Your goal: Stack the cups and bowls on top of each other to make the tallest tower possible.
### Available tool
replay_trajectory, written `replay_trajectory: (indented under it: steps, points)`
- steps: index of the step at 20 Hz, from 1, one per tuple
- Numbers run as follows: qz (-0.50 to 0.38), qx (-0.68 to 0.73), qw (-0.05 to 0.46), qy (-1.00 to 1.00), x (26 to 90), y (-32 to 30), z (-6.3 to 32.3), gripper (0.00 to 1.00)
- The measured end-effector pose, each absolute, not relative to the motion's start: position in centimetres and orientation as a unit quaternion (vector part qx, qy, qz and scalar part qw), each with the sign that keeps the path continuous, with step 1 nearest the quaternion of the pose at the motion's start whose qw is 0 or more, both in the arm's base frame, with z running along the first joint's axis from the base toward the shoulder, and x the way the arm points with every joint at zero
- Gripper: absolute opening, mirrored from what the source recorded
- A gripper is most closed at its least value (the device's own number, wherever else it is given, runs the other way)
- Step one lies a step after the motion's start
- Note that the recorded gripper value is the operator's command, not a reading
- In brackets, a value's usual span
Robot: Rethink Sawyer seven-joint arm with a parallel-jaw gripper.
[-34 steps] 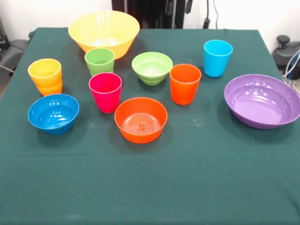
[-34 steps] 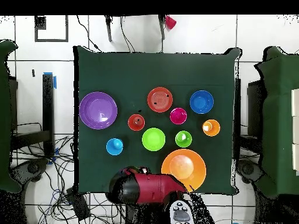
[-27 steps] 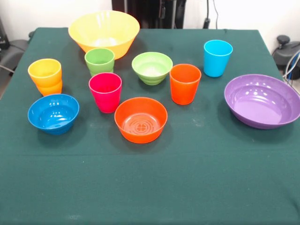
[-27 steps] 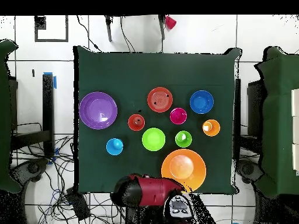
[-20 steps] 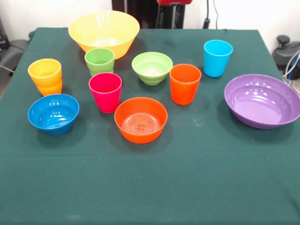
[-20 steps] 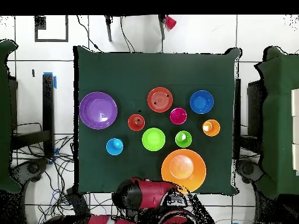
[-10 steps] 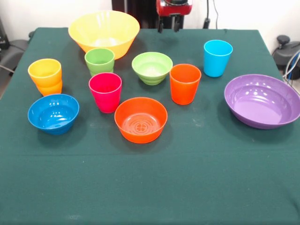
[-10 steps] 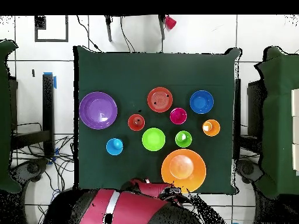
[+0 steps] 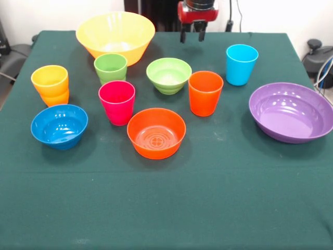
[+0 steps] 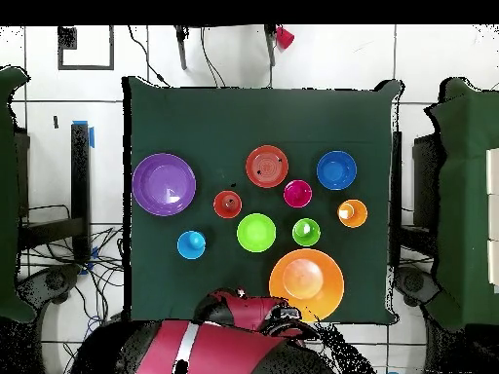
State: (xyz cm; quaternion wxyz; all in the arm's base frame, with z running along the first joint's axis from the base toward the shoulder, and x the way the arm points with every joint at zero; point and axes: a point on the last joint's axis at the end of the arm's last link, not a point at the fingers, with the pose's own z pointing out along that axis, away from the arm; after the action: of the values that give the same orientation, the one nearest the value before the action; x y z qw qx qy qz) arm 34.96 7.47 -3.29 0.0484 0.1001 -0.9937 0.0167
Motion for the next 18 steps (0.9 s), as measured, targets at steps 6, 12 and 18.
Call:
replay_trajectory:
  steps: [6,12,18]
  points:
    - [0.005,0.077,0.031,-0.996,38.8,9.3,-1.1,1.0]
    - [0.003,0.063,0.022,-0.998,42.1,10.1,1.1,1.0]
    - [0.0,0.055,0.01,-0.998,45.2,11.2,2.8,1.0]
